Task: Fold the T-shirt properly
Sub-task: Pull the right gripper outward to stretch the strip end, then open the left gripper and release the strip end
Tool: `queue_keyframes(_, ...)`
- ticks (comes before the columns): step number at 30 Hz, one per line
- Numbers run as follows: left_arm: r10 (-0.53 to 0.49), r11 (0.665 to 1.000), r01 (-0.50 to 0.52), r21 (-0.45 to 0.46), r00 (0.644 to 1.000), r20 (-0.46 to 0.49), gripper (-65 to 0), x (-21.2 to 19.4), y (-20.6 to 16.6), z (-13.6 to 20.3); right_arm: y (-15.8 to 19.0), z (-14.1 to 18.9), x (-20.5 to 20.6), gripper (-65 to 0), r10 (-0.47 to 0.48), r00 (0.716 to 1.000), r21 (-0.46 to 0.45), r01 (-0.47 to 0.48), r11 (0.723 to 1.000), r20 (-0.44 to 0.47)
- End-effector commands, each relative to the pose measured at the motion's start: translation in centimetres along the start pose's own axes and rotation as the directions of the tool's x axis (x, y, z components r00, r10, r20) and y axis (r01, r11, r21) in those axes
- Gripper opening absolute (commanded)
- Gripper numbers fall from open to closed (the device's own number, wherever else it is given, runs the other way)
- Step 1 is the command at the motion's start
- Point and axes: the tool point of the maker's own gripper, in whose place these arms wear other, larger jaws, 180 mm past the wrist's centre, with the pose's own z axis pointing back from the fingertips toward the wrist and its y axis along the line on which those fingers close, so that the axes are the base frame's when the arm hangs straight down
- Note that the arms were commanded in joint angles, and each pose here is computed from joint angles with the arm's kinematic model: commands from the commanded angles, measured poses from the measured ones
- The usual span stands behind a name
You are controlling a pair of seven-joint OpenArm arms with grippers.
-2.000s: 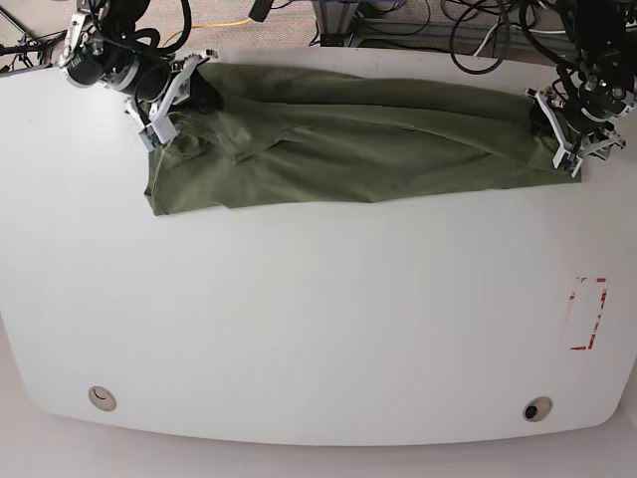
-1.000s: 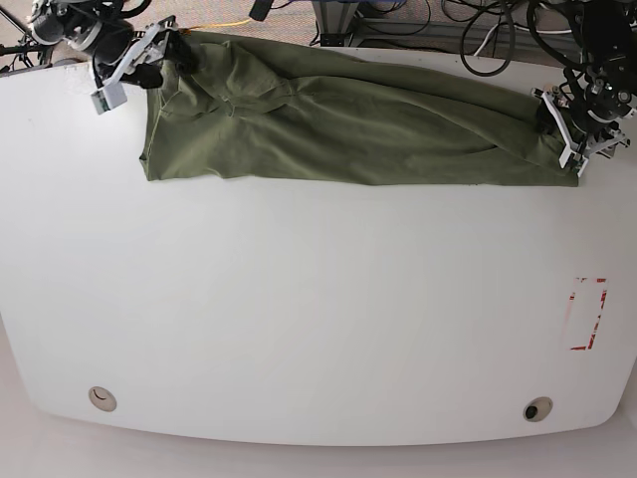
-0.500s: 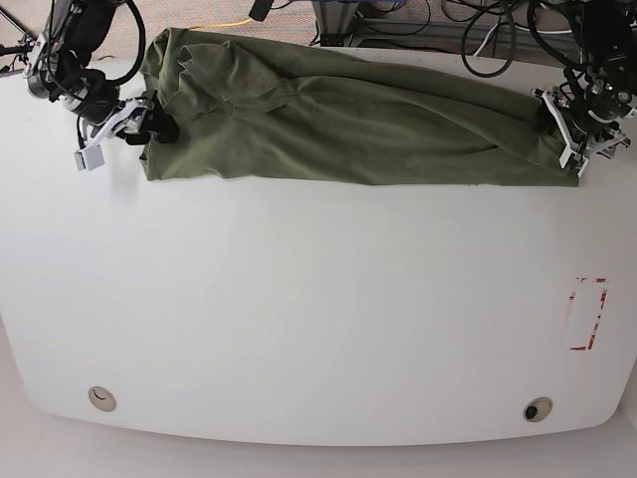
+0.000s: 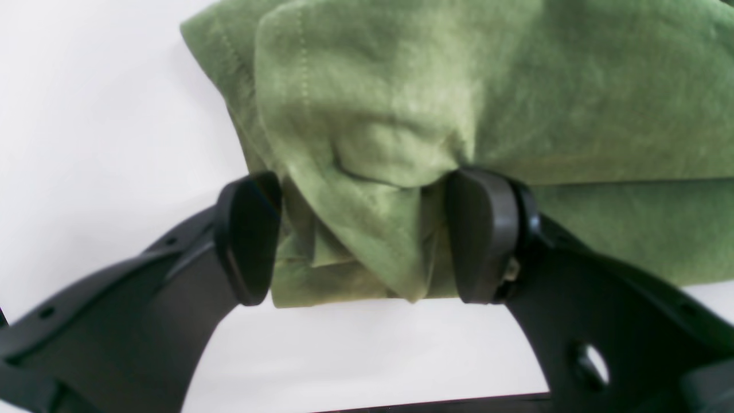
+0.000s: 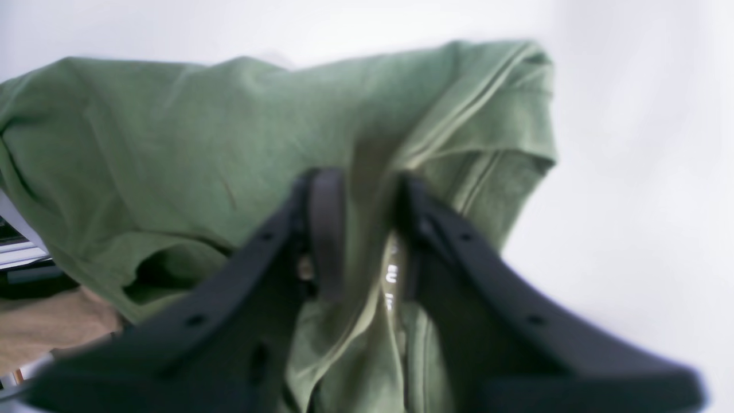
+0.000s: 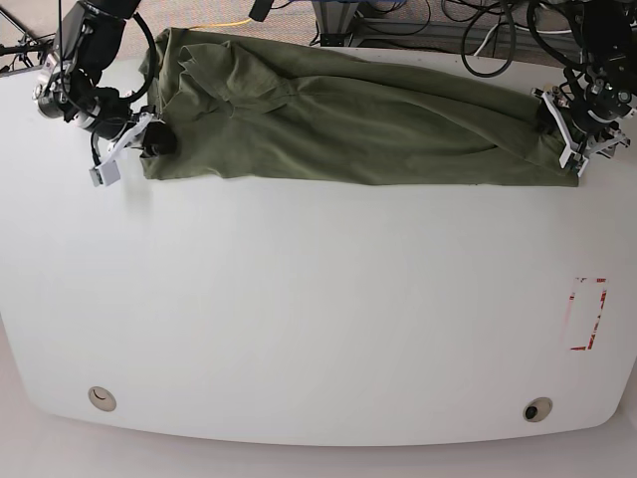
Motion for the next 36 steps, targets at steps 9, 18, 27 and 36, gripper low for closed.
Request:
queue_keyframes(9, -0.009, 1.000, 0.008, 0.027, 1.000, 0.004, -22.9, 0.2, 1.0, 0.4, -1.0, 2.7, 0.2, -65.0, 0.022, 0.999, -0.042, -0.021, 0.999, 0.033)
queue_keyframes(18, -0.009, 1.000, 0.009, 0.029, 1.000, 0.004, -22.9, 0.2, 1.1, 0.5, -1.8, 5.3, -2.7, -65.0, -0.049, 0.998, -0.053, 0.050, 0.997, 0.033)
queue_keyframes(27, -0.009, 1.000, 0.009, 0.028, 1.000, 0.003, -22.9, 0.2, 1.1, 0.4, -2.8, 5.0, -1.0, -38.2, -0.010, 0.999, -0.116, 0.015, 0.993, 0.042)
queue_keyframes(36, -0.018, 0.999, 0.017, 0.044, 1.000, 0.022, -22.9, 1.2, 1.9, 0.5, 3.5, 6.4, 1.5, -25.5, 0.145, 0.982, -0.008, -0.145, 0.989, 0.121)
